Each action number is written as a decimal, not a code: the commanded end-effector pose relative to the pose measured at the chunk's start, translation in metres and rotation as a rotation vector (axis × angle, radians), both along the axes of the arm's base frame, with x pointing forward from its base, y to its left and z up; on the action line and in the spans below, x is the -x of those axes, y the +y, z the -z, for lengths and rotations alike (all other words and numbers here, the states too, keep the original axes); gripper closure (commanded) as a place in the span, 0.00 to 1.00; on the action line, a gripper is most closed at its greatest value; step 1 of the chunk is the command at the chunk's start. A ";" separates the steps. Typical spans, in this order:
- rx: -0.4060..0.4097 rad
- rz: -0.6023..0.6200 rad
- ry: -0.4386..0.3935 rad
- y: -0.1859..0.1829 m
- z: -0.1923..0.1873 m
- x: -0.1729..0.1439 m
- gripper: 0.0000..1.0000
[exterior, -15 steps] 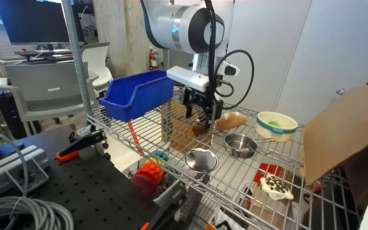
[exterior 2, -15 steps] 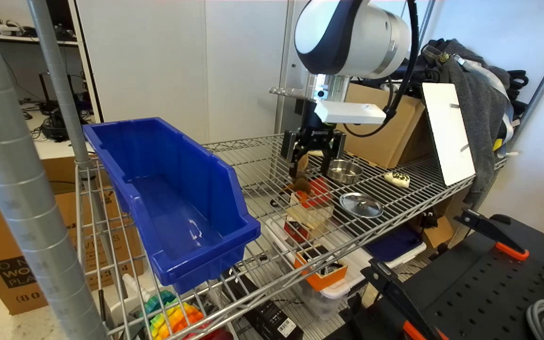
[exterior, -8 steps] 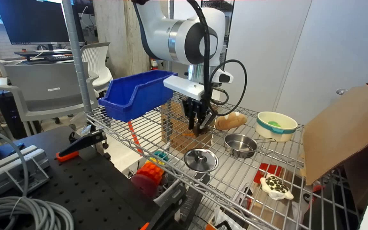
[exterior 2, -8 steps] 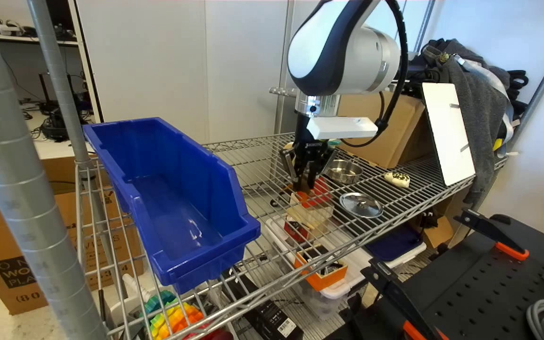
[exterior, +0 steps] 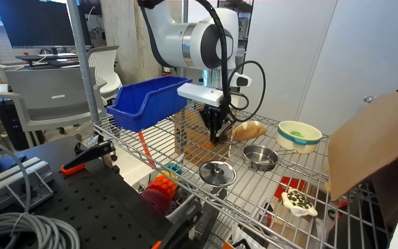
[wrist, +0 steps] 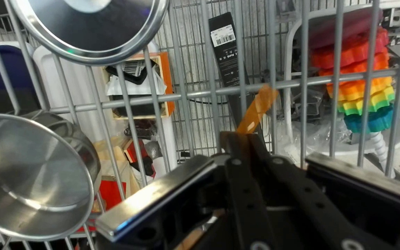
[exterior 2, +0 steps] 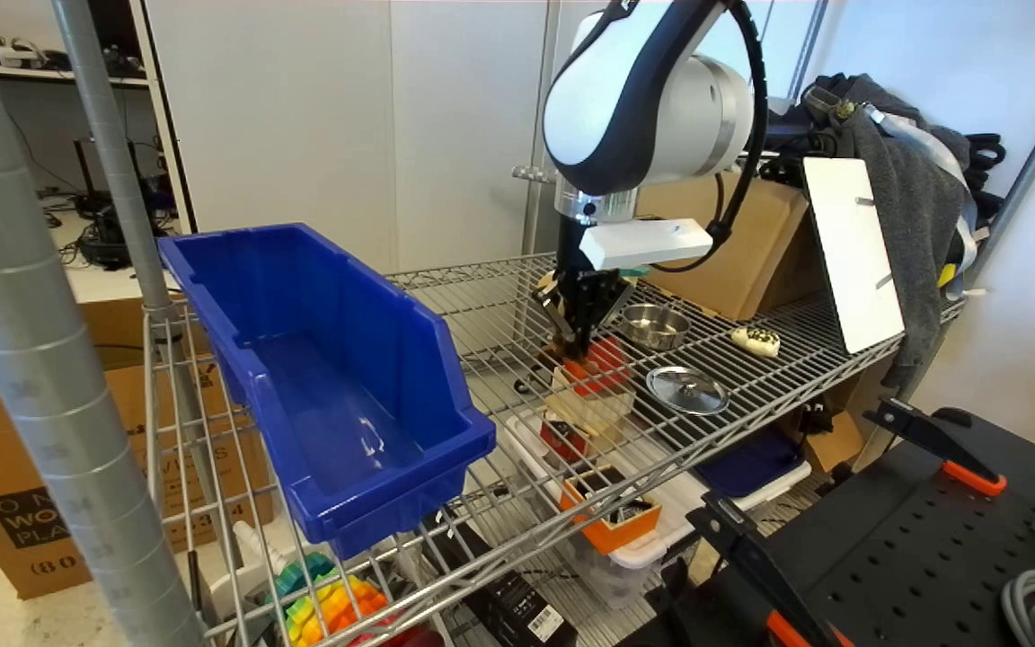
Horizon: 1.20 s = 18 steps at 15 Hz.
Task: Put the dark brown doll in the silver pot
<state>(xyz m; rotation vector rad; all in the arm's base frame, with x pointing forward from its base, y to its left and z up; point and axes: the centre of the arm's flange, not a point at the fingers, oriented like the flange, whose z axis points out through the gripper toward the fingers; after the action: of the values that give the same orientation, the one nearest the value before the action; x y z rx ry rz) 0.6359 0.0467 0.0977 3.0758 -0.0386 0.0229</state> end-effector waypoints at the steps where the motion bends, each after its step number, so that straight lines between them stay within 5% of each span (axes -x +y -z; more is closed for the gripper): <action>1: -0.005 -0.061 0.015 -0.018 -0.045 0.024 0.98; 8: -0.025 0.072 -0.024 -0.091 -0.087 0.008 0.98; 18: 0.015 0.237 0.047 -0.134 -0.041 -0.025 0.98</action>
<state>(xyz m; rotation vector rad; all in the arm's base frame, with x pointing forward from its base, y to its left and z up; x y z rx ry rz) 0.6405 -0.0823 0.1520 3.0443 -0.3358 -0.0124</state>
